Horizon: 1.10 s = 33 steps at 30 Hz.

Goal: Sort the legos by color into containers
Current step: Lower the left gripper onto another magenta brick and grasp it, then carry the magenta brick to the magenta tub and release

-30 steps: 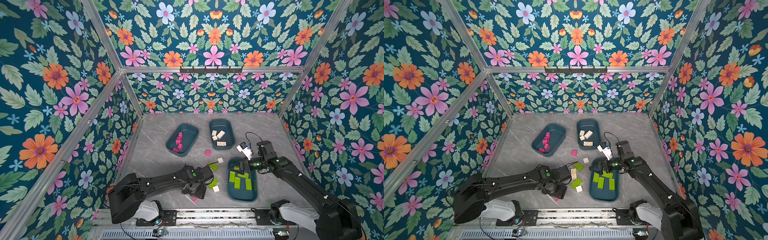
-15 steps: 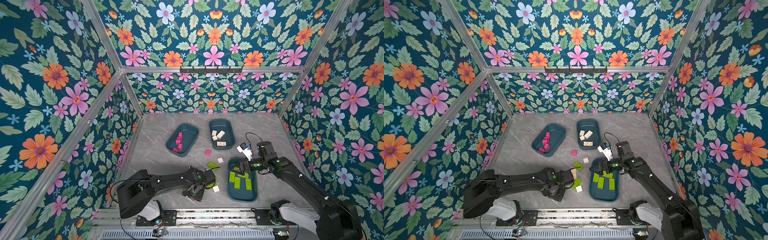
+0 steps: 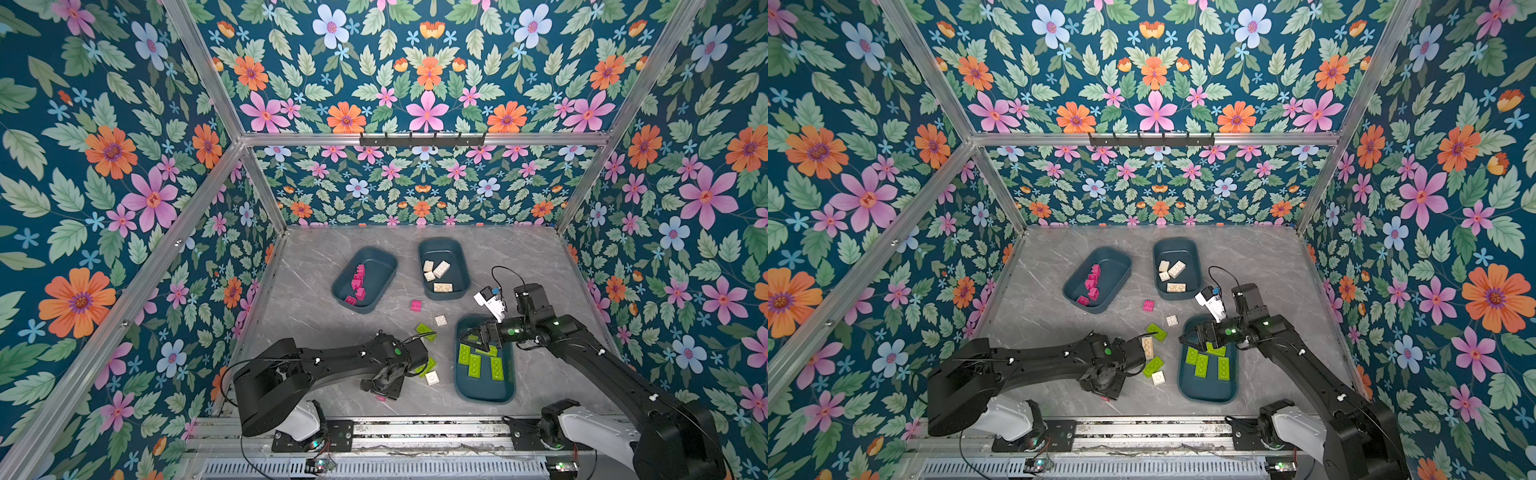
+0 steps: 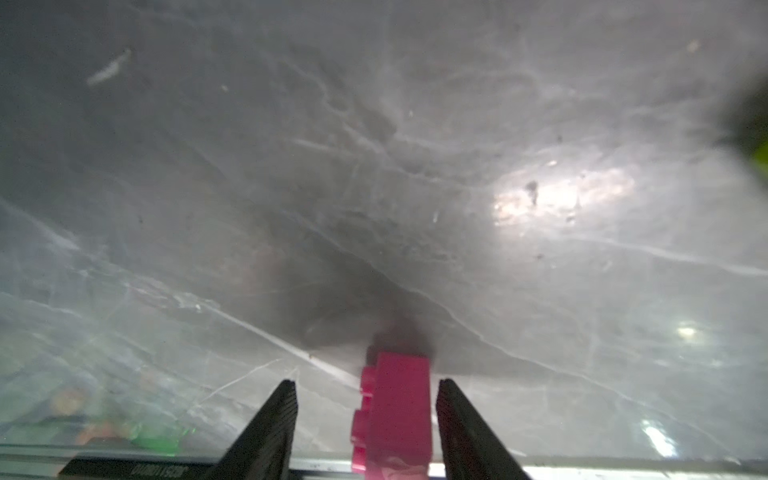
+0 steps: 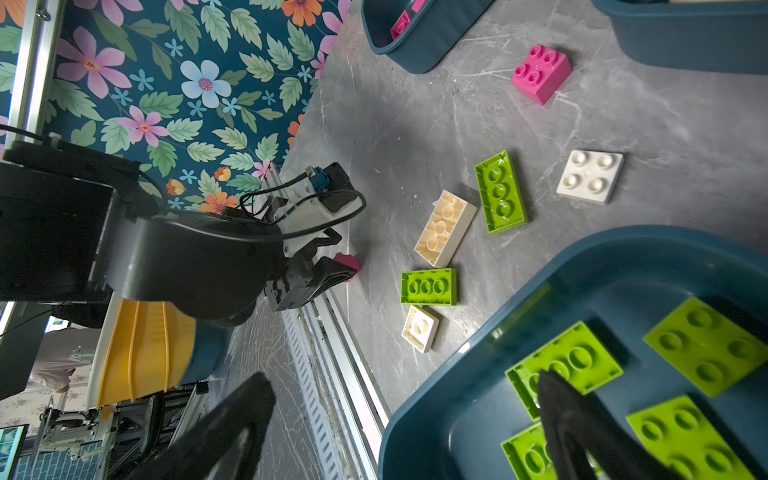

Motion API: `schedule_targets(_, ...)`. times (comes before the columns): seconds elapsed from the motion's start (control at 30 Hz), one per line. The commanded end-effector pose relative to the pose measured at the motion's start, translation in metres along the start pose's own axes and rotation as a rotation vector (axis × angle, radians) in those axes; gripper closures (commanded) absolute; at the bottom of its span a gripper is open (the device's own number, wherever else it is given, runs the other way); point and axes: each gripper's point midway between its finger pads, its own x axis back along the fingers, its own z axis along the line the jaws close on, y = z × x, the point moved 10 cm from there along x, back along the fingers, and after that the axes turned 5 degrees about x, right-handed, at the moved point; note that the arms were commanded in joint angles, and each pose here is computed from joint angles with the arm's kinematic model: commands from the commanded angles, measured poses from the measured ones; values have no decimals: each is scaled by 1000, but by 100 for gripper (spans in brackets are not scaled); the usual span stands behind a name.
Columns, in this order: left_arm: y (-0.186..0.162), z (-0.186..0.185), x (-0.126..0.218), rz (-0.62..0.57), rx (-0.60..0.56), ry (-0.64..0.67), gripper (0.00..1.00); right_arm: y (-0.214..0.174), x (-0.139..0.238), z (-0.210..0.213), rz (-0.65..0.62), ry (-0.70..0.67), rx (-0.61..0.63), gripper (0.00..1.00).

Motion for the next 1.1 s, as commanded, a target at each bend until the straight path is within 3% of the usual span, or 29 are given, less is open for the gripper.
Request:
schedule_targets(0.0,-5,-2,-1,35,33,-67,45,-1,0,0,-1,1,5,1)
schedule_targets(0.23,-8,1,-9,41,55,-87,59,-2,-1,0,-2,4,4,1)
schedule_targets(0.43,4,-3,5,0,45,-92,76,2,1,2,-11,8,7,1)
schedule_targets(0.53,15,4,17,-21,54,-78,77,5,2,4,-21,11,12,1)
schedule_targets(0.7,54,15,49,-100,74,-113,78,14,2,4,-40,16,20,1)
schedule_targets(0.87,115,36,85,-221,66,-105,77,23,2,5,-58,18,32,1)
schedule_targets(1.07,188,75,102,-346,116,-30,77,33,4,6,-77,6,48,1)
